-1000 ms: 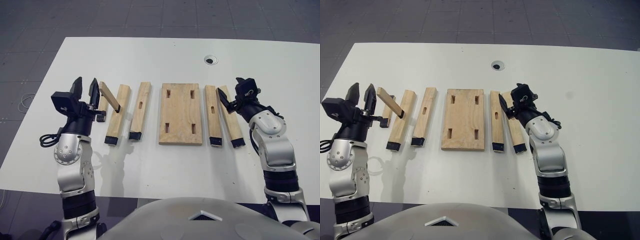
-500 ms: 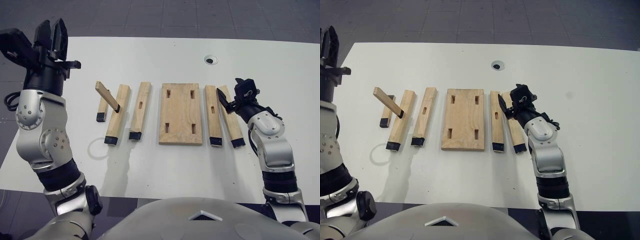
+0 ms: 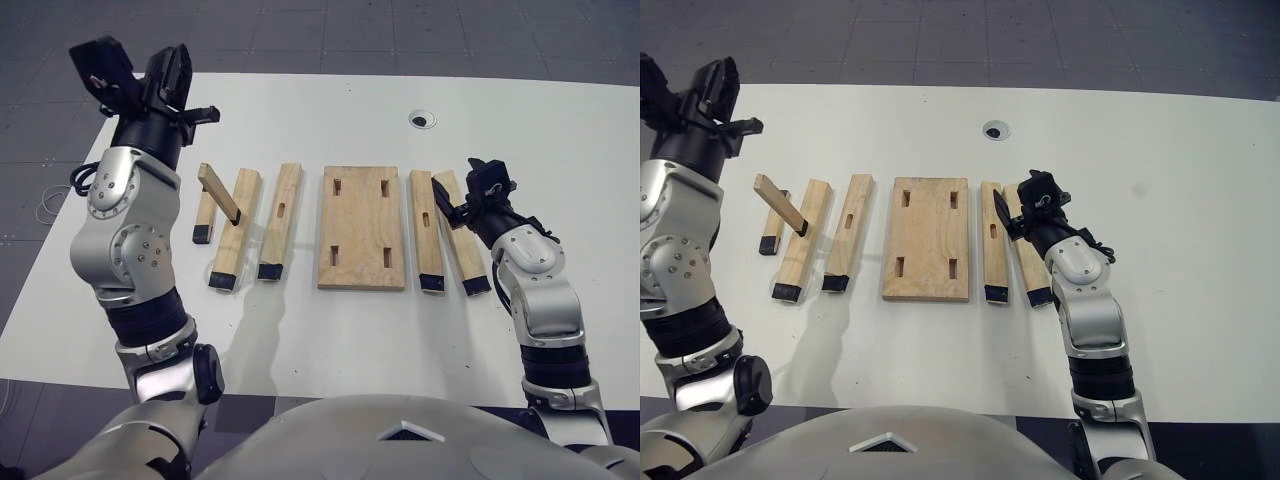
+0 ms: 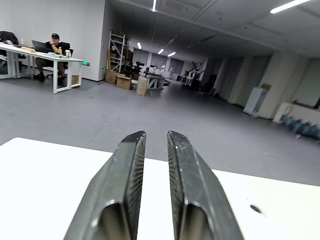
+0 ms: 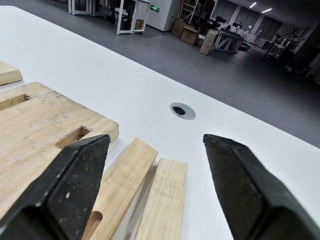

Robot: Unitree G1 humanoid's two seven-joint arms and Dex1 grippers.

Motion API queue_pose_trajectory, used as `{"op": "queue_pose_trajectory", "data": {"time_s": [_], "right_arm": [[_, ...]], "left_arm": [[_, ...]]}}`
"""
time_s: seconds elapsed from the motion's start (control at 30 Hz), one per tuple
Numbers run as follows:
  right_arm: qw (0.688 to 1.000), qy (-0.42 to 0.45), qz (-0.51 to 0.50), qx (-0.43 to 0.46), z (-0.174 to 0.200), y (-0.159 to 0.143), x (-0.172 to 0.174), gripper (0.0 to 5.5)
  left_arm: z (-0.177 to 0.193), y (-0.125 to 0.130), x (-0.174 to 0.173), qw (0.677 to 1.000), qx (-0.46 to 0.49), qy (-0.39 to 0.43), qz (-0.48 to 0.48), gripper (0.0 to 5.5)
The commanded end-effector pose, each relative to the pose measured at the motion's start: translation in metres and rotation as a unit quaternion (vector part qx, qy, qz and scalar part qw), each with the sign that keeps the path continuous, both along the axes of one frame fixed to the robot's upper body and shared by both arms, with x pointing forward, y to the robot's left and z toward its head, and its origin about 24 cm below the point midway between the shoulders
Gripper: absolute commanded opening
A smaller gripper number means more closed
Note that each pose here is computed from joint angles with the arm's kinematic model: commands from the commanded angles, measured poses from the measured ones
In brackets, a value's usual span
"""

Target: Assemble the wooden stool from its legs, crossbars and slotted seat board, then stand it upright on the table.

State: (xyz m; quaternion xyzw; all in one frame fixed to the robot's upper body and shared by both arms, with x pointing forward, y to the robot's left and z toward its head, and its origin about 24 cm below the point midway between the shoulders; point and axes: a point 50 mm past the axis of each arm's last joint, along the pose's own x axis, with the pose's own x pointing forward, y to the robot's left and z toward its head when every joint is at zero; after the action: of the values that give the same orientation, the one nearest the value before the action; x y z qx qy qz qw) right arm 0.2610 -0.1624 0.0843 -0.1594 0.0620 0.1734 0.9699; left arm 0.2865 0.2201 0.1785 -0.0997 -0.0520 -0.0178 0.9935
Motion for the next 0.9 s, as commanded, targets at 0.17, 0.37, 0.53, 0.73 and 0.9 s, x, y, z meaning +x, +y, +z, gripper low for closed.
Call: {"op": "queue_pose_trajectory", "data": {"time_s": [0.17, 0.37, 0.53, 0.73, 0.9], "right_arm": [[1.000, 0.003, -0.004, -0.002, 0.000, -0.001, -0.001, 3.43], [1.000, 0.004, -0.004, -0.003, 0.000, -0.001, -0.001, 3.43], [1.000, 0.003, -0.004, -0.003, 0.000, -0.001, -0.001, 3.43], [1.000, 0.003, -0.003, -0.003, 0.000, -0.002, -0.001, 3.43], [1.000, 0.003, -0.003, -0.004, 0.000, -0.001, -0.001, 3.43]], "left_arm": [[0.014, 0.009, -0.005, 0.999, 0.031, -0.003, 0.015, 0.79], [0.011, 0.008, -0.007, 0.999, 0.031, 0.004, 0.017, 0.79], [0.004, 0.009, -0.008, 0.999, 0.036, 0.017, 0.019, 0.79], [0.002, 0.008, -0.009, 0.999, 0.035, 0.020, 0.020, 0.79], [0.007, 0.007, -0.009, 0.999, 0.048, 0.004, 0.018, 0.79]]}}
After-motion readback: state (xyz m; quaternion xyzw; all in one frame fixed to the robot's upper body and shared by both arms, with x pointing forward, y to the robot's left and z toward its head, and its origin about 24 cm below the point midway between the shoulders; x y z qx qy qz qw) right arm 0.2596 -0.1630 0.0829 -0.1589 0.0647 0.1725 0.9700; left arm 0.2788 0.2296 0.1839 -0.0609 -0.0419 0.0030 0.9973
